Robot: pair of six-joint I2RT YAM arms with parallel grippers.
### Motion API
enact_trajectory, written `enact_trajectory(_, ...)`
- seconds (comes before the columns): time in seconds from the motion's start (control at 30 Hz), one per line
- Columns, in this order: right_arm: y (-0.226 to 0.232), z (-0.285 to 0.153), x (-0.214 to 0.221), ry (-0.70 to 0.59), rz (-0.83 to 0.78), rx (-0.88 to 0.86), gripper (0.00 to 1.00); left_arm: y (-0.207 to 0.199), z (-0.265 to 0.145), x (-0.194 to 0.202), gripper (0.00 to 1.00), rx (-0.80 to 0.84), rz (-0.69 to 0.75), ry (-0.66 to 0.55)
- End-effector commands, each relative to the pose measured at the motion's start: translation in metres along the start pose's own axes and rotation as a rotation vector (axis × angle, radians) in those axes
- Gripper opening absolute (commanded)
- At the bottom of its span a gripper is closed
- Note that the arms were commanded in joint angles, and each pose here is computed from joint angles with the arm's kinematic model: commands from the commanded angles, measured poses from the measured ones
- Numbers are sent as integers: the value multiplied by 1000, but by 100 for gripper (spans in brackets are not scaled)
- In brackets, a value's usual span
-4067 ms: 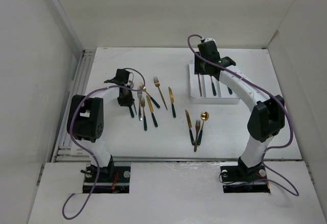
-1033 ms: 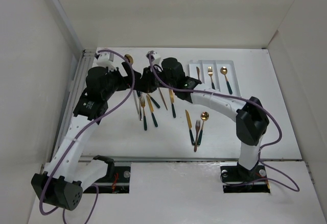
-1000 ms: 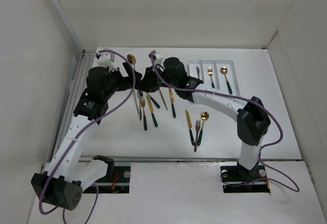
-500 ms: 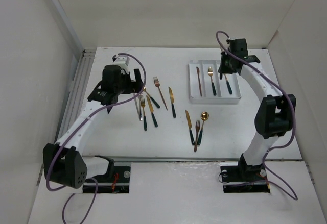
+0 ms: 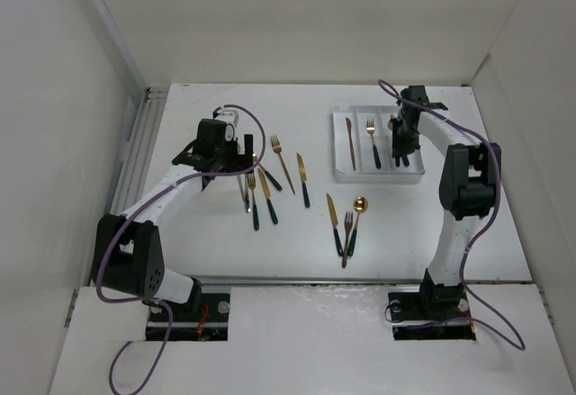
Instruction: Sort the eating utensils into containers
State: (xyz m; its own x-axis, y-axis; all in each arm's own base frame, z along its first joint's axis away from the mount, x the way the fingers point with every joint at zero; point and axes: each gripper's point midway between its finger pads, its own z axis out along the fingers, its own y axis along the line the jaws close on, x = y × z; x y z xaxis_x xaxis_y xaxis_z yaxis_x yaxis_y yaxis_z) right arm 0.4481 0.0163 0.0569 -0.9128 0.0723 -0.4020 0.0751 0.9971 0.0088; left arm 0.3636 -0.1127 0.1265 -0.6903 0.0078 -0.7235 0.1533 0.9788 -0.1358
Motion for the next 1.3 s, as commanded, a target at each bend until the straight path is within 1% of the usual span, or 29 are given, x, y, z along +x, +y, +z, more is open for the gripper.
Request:
enact_trajectory(0.0,-10,-11,-20,-50,-5,20,0,-1,0,-5,100,2,14,-10)
enact_trajectory(0.1,-10,-6,-20,-33,-6,22,0,1,4,-5,100,-6,14,-11)
enact_trajectory(0.13,-12,-6,-20,-34,-5,31,4,2,5,-1,100,-8,14,-2)
enact_trajectory(0.17,-12,-2,-15,-11,-7,33,15,2,5,-1,98,-8,14,-2)
enact_trajectory(0.2,-14,-5,-16,-10,-7,42,38,7,8,2,96,-19,-3,8)
enact_trajectory(0.23,-14,-5,-16,-10,-16,42,44,11,10,5,94,-30,-21,25)
enact_trajectory(0.27,-14,-9,-16,-11,-16,42,47,9,9,8,90,-23,-31,37)
enact_trajectory(0.3,-14,-17,-20,-31,-15,41,50,14,11,10,75,-33,-48,44)
enact_trajectory(0.33,-14,-21,-20,-33,-15,41,56,15,11,10,68,-42,-57,42)
enact_trajectory(0.4,-18,-36,-27,-71,-12,62,59,17,14,16,59,-55,-67,58)
enact_trajectory(0.47,-18,-46,-30,-87,-11,60,59,19,15,20,59,-66,-67,66)
enact_trajectory(0.53,-17,-65,-41,-136,2,56,60,22,17,22,58,-81,-82,71)
enact_trajectory(0.6,-12,-78,-48,-168,13,25,61,30,24,34,50,-128,-90,110)
enact_trajectory(0.63,-5,-84,-49,-182,12,16,61,31,27,33,45,-140,-102,111)
enact_trajectory(0.67,-5,-96,-56,-220,14,12,62,33,32,36,40,-157,-115,125)
enact_trajectory(0.7,5,-101,-59,-243,-6,7,62,33,35,31,31,-155,-115,120)
enact_trajectory(0.73,8,-106,-60,-254,-13,9,62,32,37,28,15,-155,-115,117)
enact_trajectory(0.77,7,-114,-64,-283,-10,15,64,32,38,24,11,-154,-115,112)
enact_trajectory(0.8,11,-115,-64,-284,-20,18,64,30,40,22,9,-144,-105,115)
enact_trajectory(0.83,16,-120,-65,-296,-27,12,64,28,40,12,9,-139,-106,93)
enact_trajectory(0.87,16,-120,-65,-296,-27,12,64,29,42,11,11,-139,-95,96)
enact_trajectory(0.93,18,-126,-66,-315,-27,-3,64,31,50,7,20,-136,-81,103)
enact_trajectory(1.0,19,-128,-66,-325,-28,-15,64,36,56,6,24,-147,-88,117)
enact_trajectory(1.07,21,-128,-66,-324,-30,-26,64,39,64,3,24,-149,-98,132)
enact_trajectory(1.1,21,-128,-66,-324,-42,-24,64,40,67,2,22,-148,-89,133)
enact_trajectory(1.13,21,-128,-66,-324,-42,-24,63,41,69,1,22,-141,-96,137)
enact_trajectory(1.23,18,-123,-60,-306,-52,-9,63,38,70,-1,22,-117,-73,132)
enact_trajectory(1.27,17,-123,-60,-306,-61,-8,63,34,74,2,22,-87,-65,140)
